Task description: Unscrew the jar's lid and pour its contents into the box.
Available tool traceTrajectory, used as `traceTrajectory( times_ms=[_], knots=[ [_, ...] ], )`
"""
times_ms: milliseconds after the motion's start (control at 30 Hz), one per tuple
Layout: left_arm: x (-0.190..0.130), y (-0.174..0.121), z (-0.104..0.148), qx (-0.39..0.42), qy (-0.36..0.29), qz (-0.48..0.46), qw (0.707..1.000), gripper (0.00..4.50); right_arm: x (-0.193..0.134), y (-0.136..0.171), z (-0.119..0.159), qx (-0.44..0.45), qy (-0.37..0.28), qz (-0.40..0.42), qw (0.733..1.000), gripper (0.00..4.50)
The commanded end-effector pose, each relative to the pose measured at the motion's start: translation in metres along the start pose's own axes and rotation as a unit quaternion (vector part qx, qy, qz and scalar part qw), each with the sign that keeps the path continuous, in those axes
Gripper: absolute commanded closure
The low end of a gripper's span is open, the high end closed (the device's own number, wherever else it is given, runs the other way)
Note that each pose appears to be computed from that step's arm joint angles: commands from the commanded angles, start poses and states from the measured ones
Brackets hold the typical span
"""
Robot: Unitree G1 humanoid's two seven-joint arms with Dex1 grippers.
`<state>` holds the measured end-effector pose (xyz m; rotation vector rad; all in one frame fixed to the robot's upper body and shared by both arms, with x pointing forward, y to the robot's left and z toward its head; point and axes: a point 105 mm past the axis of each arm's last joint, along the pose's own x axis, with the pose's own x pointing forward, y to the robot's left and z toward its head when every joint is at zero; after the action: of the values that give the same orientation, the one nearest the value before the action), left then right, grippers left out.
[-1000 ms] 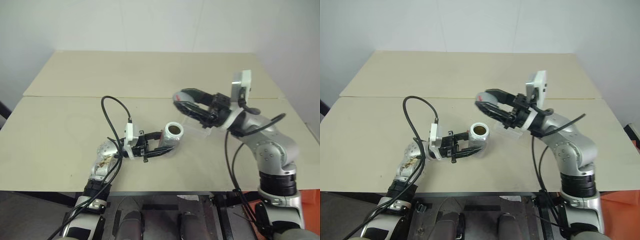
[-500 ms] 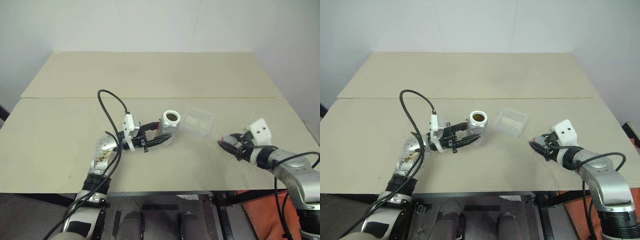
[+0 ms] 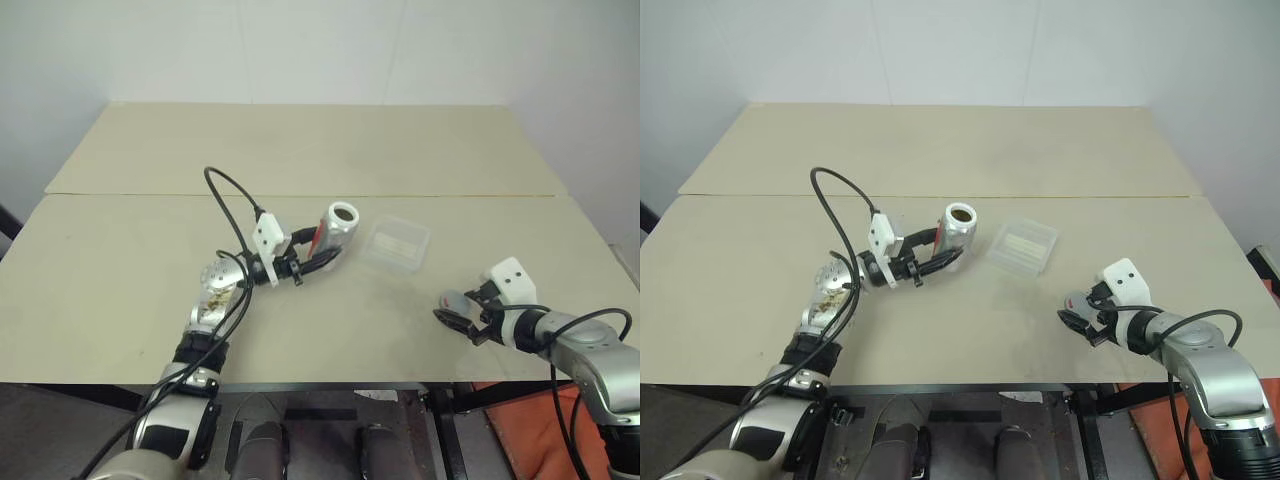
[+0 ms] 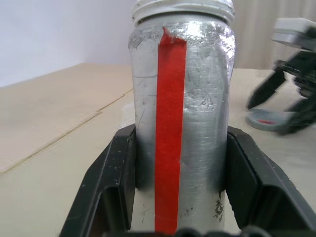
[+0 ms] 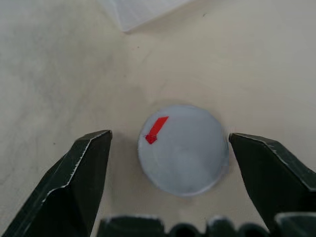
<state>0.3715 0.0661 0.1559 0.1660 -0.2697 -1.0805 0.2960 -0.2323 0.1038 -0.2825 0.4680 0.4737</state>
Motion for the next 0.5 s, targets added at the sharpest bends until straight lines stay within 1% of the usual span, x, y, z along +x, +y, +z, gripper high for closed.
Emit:
traceTrajectory(
  times_ms=[33, 133, 267, 300, 367, 400, 467, 500],
  knots=[
    [0.014, 0.013, 0.014, 0.039, 0.004, 0.005, 0.999, 2.37, -0.008, -0.005, 0.032, -0.065, -0.055, -0.025, 0.996, 0.03],
    [0.025, 0.021, 0.015, 0.091, 0.04, -0.001, 0.995, 2.37, -0.005, -0.012, 0.048, -0.071, -0.087, -0.068, 0.991, 0.03],
    [0.047, 0.031, 0.012, 0.199, 0.117, -0.019, 0.973, 2.37, -0.004, -0.011, 0.059, -0.064, -0.109, -0.066, 0.99, 0.03],
    [0.053, 0.034, 0.011, 0.242, 0.141, -0.026, 0.96, 2.37, -0.004, -0.009, 0.061, -0.068, -0.114, -0.06, 0.989, 0.03],
    [0.062, 0.04, 0.009, 0.345, 0.192, -0.035, 0.918, 2.37, -0.006, -0.007, 0.066, -0.073, -0.121, -0.053, 0.989, 0.03],
    [0.064, 0.042, 0.009, 0.379, 0.203, -0.038, 0.902, 2.37, -0.006, -0.006, 0.067, -0.074, -0.123, -0.052, 0.988, 0.03],
    [0.076, 0.044, 0.018, 0.453, 0.204, -0.033, 0.867, 2.37, -0.007, -0.007, 0.07, -0.064, -0.133, -0.057, 0.987, 0.03],
    [0.081, 0.045, 0.022, 0.475, 0.202, -0.029, 0.856, 2.37, -0.007, -0.006, 0.071, -0.06, -0.136, -0.059, 0.987, 0.03]
  ],
)
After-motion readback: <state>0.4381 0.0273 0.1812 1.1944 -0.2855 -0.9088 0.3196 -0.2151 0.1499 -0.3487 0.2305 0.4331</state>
